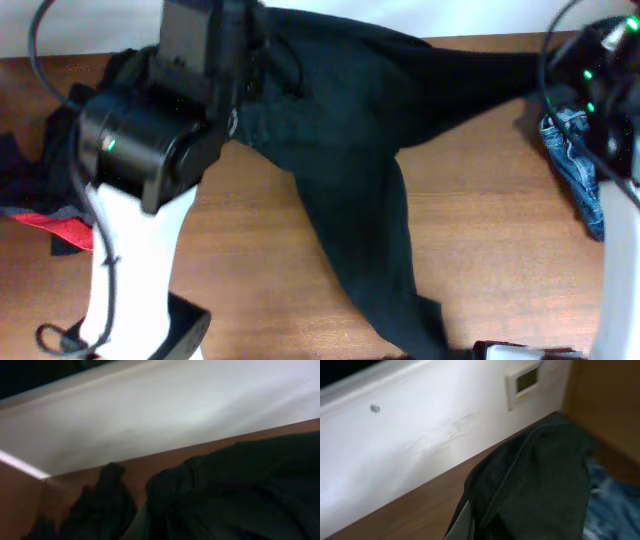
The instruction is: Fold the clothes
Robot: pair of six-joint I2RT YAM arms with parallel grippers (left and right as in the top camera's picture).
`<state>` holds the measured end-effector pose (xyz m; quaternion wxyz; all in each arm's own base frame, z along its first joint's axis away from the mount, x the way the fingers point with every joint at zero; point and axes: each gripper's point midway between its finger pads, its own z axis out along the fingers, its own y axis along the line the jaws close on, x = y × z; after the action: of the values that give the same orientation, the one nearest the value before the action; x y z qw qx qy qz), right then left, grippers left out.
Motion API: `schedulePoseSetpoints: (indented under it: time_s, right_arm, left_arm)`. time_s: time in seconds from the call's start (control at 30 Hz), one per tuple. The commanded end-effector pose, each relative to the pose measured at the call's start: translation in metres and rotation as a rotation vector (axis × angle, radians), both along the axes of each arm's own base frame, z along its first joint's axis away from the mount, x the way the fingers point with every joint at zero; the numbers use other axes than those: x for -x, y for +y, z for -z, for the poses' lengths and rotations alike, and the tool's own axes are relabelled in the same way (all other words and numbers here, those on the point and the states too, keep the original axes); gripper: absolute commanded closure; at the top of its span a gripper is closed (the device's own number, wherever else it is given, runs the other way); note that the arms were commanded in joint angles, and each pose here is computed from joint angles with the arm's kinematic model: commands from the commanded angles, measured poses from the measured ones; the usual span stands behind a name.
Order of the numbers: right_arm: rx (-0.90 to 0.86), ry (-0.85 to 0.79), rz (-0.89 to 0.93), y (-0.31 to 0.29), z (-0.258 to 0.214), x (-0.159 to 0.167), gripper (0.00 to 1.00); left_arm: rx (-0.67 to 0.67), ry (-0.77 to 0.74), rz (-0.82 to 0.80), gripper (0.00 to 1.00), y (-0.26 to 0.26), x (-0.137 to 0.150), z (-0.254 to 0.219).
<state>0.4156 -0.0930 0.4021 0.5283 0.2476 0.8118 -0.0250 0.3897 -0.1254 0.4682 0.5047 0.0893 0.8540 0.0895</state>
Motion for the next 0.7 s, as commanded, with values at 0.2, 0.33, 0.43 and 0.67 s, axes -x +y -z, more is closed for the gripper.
schedulePoseSetpoints:
  time_s: [0.2,0.33,0.43,0.67]
  right_arm:
    - [-0.095,0.068,-0.147,0.013,0.079,-0.091,0.96]
    - [-0.110,0.093,-0.163,0.013,0.106,-0.112,0.96]
    - [-0.118,0.120,-0.172,0.016,0.132,-0.128,0.96]
    - [-0.112,0.129,-0.189,0.024,0.164,-0.154,0.95]
  left_arm:
    - [-0.087,0.104,-0.201,0.99,0.042,-0.077,0.066]
    - [-0.099,0.154,-0.207,0.99,0.040,-0.102,0.097]
    - [-0.124,0.206,-0.215,0.99,0.037,-0.124,0.132]
    - [-0.163,0.295,-0.229,0.99,0.036,-0.154,0.193]
